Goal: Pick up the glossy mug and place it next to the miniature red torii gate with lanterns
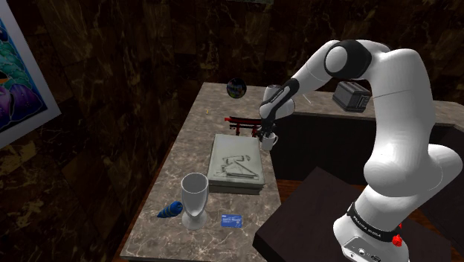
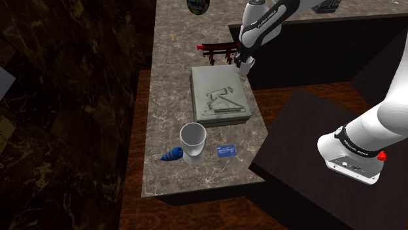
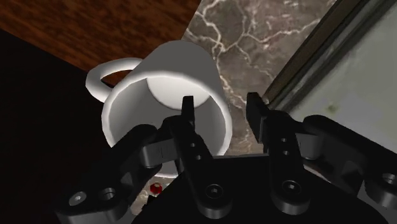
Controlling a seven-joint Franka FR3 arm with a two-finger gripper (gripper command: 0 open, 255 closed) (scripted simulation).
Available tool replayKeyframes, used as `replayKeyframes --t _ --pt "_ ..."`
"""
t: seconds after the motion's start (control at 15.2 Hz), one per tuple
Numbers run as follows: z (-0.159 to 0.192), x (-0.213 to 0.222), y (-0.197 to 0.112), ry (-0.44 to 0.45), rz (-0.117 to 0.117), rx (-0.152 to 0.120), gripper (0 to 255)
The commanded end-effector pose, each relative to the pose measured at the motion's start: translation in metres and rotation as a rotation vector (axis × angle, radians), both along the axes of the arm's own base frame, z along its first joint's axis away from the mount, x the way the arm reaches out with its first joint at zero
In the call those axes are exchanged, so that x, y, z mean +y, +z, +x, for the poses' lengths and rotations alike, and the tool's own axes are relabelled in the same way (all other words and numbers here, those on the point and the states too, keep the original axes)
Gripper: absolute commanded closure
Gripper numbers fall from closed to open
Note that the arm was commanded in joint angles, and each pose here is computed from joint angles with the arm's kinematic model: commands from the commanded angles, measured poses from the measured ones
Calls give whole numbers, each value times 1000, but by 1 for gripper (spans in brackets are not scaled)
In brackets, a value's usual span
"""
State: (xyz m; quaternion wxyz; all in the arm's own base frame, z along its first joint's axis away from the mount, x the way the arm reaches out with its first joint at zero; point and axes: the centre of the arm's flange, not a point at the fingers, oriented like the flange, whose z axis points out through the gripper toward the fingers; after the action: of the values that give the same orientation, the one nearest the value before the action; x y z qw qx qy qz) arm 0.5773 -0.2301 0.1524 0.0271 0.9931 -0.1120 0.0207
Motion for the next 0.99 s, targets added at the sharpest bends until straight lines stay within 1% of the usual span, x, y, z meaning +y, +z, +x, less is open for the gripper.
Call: replayKeyframes --t 0.0,0.26,0.53,0.92 --pt "0 0 0 1 0 0 0" --pt "0 0 0 1 0 0 0" --pt "-2 3 50 1 0 0 0" --pt "-2 3 50 1 0 0 0"
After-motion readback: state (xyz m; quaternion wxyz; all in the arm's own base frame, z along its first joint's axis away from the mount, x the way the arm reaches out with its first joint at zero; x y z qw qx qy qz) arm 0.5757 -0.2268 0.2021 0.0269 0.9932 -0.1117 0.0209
